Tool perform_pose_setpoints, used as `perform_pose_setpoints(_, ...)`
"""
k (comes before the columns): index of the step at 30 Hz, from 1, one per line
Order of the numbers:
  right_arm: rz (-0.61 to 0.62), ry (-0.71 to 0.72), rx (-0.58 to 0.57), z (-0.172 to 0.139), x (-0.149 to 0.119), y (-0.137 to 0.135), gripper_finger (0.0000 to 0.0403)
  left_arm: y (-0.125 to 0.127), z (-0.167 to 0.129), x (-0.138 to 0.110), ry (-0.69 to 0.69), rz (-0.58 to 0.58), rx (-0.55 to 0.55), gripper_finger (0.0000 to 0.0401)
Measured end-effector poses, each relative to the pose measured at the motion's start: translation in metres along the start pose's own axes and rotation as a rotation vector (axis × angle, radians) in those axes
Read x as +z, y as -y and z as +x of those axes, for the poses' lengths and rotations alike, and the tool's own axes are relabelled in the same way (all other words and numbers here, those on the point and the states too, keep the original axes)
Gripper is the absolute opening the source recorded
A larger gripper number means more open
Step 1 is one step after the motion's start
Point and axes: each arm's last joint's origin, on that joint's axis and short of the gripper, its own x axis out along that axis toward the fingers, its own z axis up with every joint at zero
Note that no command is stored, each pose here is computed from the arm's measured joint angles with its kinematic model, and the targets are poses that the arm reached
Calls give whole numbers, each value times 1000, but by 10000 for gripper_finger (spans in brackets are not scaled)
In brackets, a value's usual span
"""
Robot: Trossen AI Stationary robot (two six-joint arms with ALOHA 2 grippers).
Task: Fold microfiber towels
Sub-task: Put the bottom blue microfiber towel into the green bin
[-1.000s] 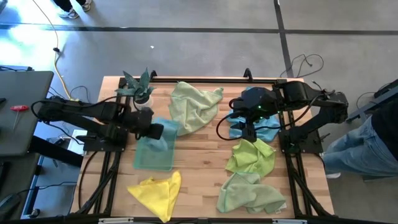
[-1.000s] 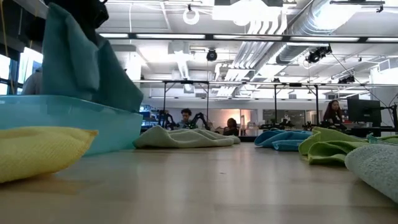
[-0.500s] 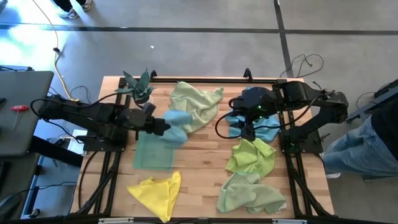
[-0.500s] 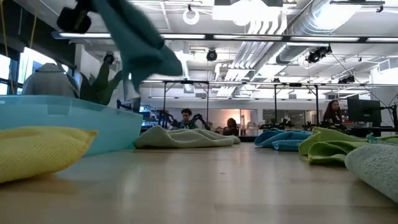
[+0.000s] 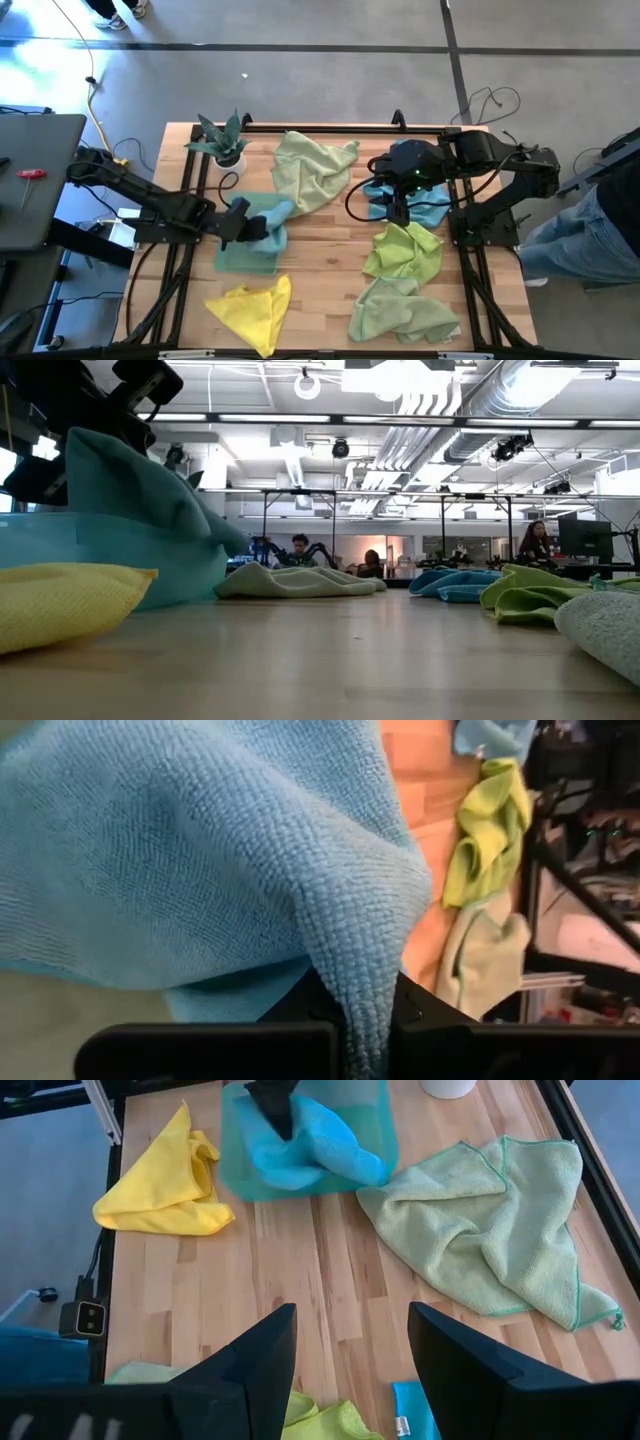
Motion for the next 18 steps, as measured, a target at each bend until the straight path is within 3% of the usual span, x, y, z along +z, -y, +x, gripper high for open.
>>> perform_pose_setpoints(3, -1, 3, 0, 0, 0, 0, 184, 5, 0, -1, 17, -8, -60, 0)
perform_pose_setpoints(12, -22, 45, -23, 1, 4, 0, 184, 47, -17, 12, 193, 82, -480, 0)
perform_pose_setpoints(15, -14, 45, -23, 1, 4, 0, 184, 37, -17, 11, 138, 111, -388, 0)
perform_pose_setpoints(18, -20, 43, -19, 1, 4, -2, 184, 7, -12, 7, 51, 57, -105, 0)
